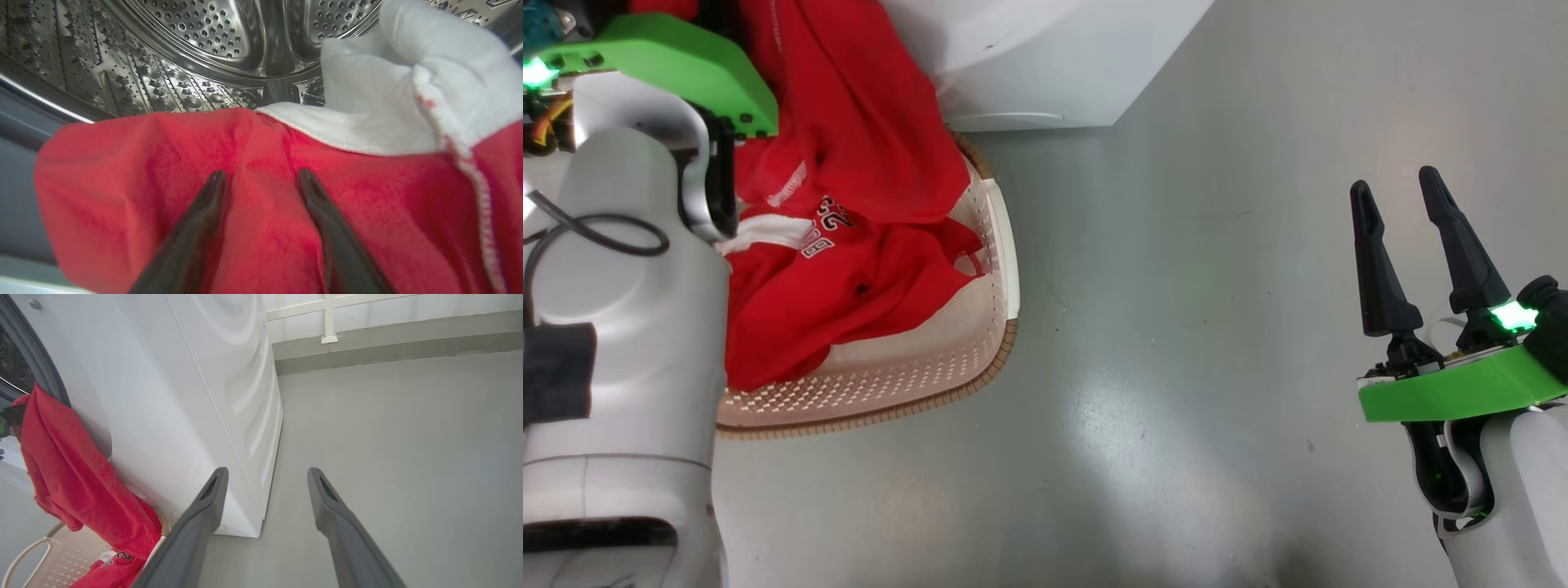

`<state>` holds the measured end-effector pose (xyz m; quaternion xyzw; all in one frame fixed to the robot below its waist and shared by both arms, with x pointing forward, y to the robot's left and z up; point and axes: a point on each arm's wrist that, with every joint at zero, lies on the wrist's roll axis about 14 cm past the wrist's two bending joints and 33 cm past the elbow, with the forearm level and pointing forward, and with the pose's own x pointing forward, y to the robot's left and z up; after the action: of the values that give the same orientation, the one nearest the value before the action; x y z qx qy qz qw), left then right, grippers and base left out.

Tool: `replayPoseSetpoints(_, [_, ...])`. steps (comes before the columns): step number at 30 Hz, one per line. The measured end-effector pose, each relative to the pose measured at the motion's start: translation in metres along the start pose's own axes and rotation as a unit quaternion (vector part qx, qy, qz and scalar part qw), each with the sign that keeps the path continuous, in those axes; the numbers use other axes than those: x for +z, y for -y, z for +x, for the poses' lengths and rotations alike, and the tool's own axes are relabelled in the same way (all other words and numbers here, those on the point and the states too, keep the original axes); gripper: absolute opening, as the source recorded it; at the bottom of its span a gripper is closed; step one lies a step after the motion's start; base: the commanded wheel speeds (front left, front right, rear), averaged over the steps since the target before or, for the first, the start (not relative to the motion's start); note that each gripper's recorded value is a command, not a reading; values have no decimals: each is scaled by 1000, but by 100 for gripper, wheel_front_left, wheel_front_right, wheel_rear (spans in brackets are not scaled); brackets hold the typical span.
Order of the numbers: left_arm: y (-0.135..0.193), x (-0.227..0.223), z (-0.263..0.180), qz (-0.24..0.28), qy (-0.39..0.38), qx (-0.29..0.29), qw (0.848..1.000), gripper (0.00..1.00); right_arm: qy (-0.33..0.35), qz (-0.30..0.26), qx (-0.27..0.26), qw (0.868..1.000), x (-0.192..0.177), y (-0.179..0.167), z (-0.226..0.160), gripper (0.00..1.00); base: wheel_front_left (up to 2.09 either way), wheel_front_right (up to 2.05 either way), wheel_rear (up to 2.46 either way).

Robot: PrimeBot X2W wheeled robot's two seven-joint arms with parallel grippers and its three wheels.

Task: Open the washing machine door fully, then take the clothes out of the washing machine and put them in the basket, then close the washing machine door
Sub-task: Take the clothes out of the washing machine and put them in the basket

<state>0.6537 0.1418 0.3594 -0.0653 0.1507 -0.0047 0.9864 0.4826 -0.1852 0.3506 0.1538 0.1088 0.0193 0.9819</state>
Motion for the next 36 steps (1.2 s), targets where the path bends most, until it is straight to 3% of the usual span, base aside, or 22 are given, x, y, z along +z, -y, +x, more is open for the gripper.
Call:
replayPoseSetpoints(2, [1,-2,0,1,-3,-3,1000,59,1,0,1,1000,1,0,0,100,0,0,0])
replayPoseSetpoints(6, [4,-5,-1,2,-6,-10,1000,0,3,0,1,1000,2,-1,0,100,0,0,0])
replayPoseSetpoints(21, [1,-15,-30,1,13,-21,1000,0,16,-1,9,1000,13,-8,1,100,0,0,0])
replayPoseSetpoints(28, [-4,-41,-59,-13,4,-16,1000,0,8,2,11,1000,7,-10,-1,100,0,0,0])
replayPoseSetpoints(36, [2,-108,-96,-52,-80,-16,995,0,4,3,13,1000,3,-11,0,100,0,0,0])
